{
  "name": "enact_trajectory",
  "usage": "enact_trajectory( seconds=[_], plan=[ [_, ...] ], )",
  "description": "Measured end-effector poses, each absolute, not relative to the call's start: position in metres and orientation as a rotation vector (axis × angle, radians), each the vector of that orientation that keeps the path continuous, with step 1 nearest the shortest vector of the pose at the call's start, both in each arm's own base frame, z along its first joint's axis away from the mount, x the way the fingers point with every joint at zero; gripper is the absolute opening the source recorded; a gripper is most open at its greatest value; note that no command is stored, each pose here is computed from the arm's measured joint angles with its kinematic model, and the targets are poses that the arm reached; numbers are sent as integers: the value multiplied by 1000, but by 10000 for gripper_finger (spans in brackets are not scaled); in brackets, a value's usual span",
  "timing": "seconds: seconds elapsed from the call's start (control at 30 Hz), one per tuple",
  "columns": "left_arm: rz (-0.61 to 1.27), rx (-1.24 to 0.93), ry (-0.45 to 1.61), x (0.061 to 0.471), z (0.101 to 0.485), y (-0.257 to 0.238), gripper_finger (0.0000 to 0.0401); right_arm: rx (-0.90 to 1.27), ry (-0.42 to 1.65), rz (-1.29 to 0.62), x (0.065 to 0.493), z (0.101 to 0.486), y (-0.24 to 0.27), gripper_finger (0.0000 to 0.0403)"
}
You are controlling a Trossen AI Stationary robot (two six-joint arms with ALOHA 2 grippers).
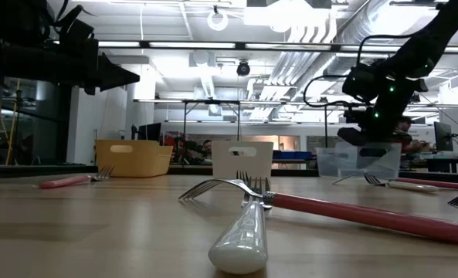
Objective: Sort silverware by color (type)
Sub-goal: Put the top left blue fork into the transparent bin, then put the top right pink fork into the white bin
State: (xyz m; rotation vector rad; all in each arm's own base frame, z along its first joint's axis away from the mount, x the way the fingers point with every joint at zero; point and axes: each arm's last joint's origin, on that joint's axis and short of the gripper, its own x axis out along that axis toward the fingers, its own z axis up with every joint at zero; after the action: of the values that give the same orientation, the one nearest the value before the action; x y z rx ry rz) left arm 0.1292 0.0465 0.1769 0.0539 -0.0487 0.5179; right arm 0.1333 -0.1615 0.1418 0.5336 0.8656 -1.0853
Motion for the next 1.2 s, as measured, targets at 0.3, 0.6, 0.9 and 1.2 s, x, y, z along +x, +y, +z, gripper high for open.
enact_trajectory(
  seconds=[0.3, 0.6, 0.9, 1.2],
  plan=[
    [518, 47, -51, 129, 177, 47, 1, 490, 877, -1083, 137, 160, -165, 114],
    [518, 47, -48, 129, 177, 46, 1, 338, 830, -971, 155, 215, -150, 74],
    [517, 46, -27, 129, 175, 47, 1, 227, 780, -685, 173, 235, -83, 8],
    [513, 46, -27, 129, 175, 46, 1, 220, 998, -556, 176, 217, -24, 19]
  ],
)
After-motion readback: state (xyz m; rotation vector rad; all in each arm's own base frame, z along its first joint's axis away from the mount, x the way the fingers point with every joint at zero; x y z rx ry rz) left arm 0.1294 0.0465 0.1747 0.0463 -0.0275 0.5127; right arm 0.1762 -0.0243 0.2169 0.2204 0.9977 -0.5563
